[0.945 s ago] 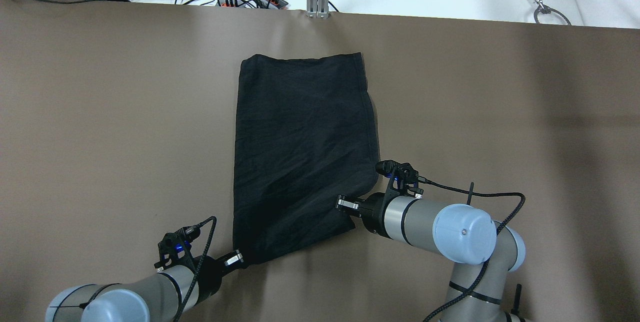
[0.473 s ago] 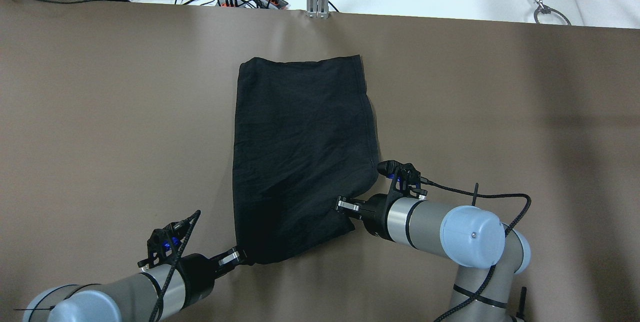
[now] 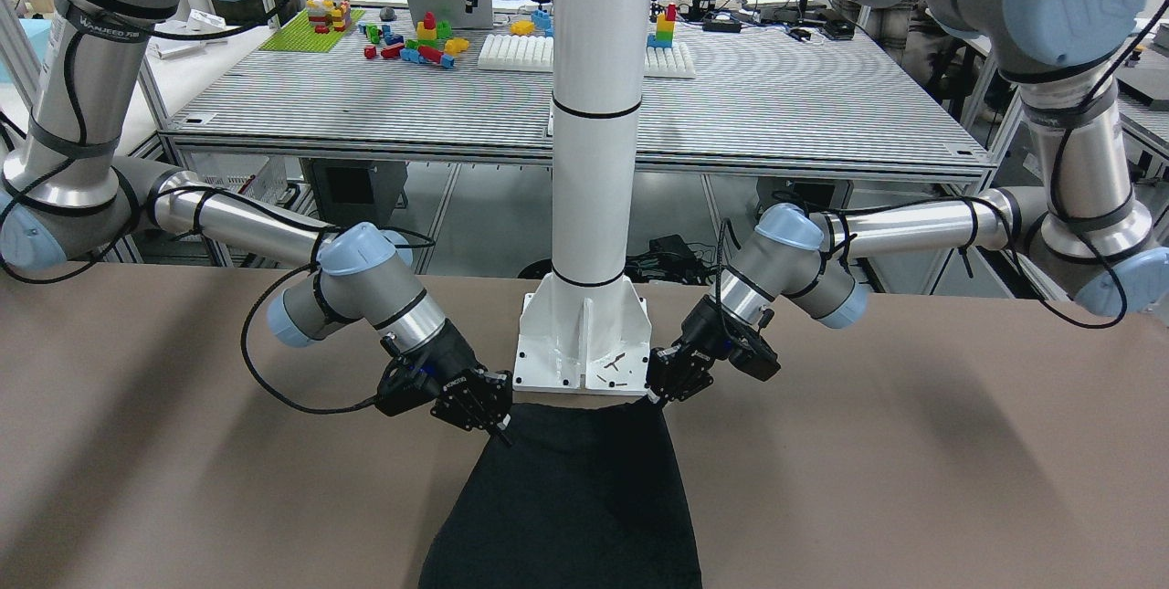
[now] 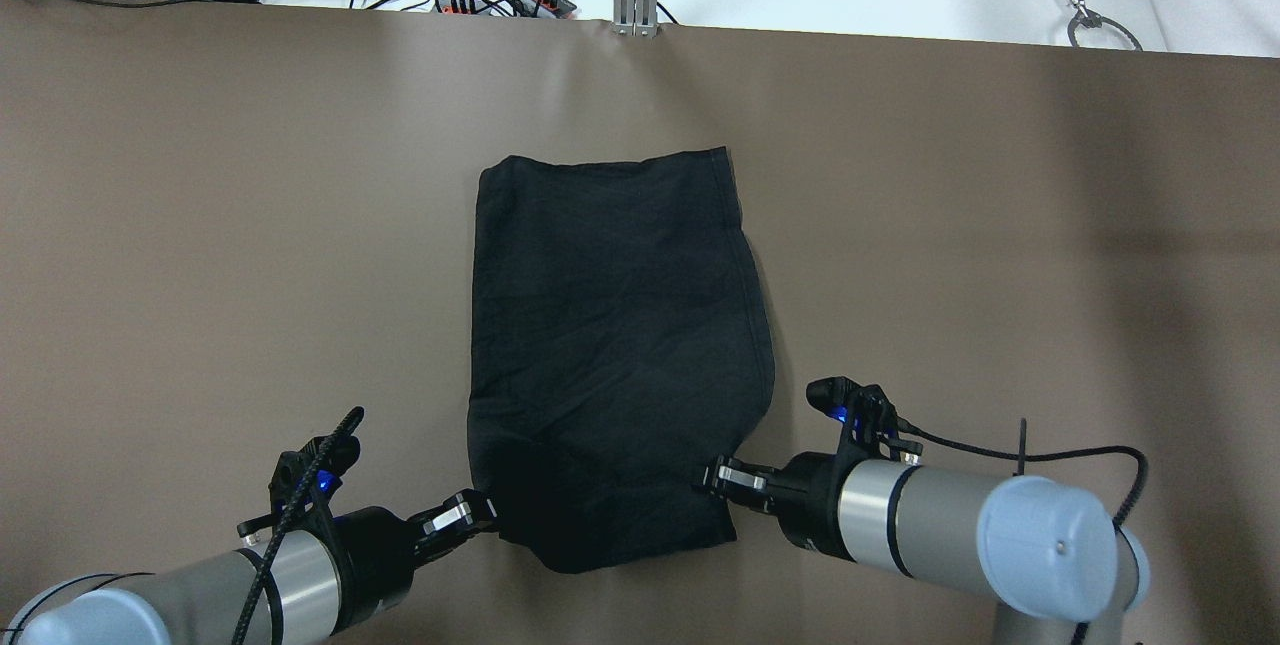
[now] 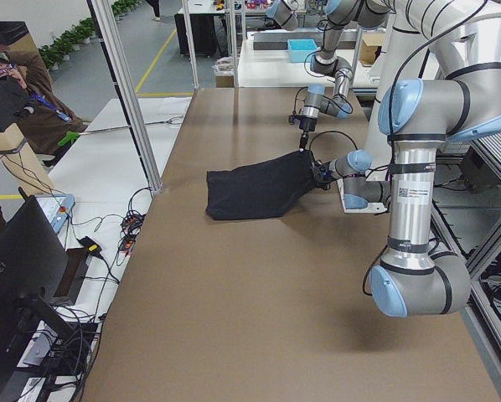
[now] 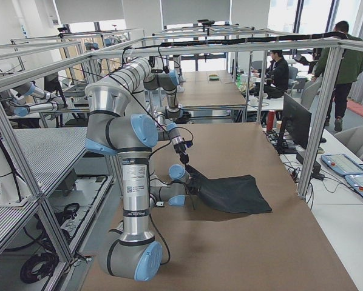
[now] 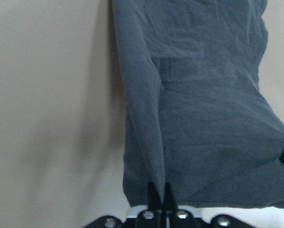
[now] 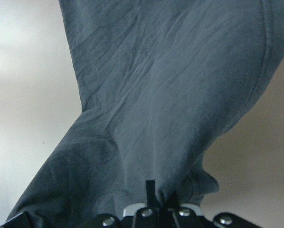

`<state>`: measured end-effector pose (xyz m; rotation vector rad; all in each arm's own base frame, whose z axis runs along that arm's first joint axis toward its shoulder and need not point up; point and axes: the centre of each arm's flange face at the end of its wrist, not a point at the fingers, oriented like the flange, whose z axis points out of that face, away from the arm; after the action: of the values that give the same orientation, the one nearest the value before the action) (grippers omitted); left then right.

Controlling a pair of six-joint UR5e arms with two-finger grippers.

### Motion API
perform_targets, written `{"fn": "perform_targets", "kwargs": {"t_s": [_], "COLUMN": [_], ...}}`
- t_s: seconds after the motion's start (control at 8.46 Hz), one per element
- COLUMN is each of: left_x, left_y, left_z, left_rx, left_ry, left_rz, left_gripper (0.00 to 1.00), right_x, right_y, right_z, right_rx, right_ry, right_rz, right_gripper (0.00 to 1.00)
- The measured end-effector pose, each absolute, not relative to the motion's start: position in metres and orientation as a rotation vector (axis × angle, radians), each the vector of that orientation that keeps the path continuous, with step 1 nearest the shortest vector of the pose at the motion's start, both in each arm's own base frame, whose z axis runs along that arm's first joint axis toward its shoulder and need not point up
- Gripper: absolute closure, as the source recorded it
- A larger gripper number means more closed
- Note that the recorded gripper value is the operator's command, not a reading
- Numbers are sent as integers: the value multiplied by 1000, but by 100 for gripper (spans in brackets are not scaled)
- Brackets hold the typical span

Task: Fold clothes
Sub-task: 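Lift the near edge with both grippers and fold it away from the robot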

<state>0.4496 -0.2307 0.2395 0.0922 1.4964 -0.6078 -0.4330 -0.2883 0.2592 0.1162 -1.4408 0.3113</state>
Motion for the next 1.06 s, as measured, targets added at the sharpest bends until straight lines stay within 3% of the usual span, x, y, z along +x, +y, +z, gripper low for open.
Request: {"fn": "perform_targets", "kwargs": {"t_s": [0.47, 1.06], "left_x": [453, 443], "left_y": [-208, -254], "left_z": [205, 219], "left_rx": [95, 174], "left_ry": [1562, 1523], "left_rz": [-507, -571], "left_gripper": [100, 100], "right_x": [-418, -399], "right_y": [-218, -290], "right_z": [261, 252], "right_rx": [-2, 142], "right_ry": [-1465, -1475], "right_rz": [346, 479], "right_gripper": [100, 100]}}
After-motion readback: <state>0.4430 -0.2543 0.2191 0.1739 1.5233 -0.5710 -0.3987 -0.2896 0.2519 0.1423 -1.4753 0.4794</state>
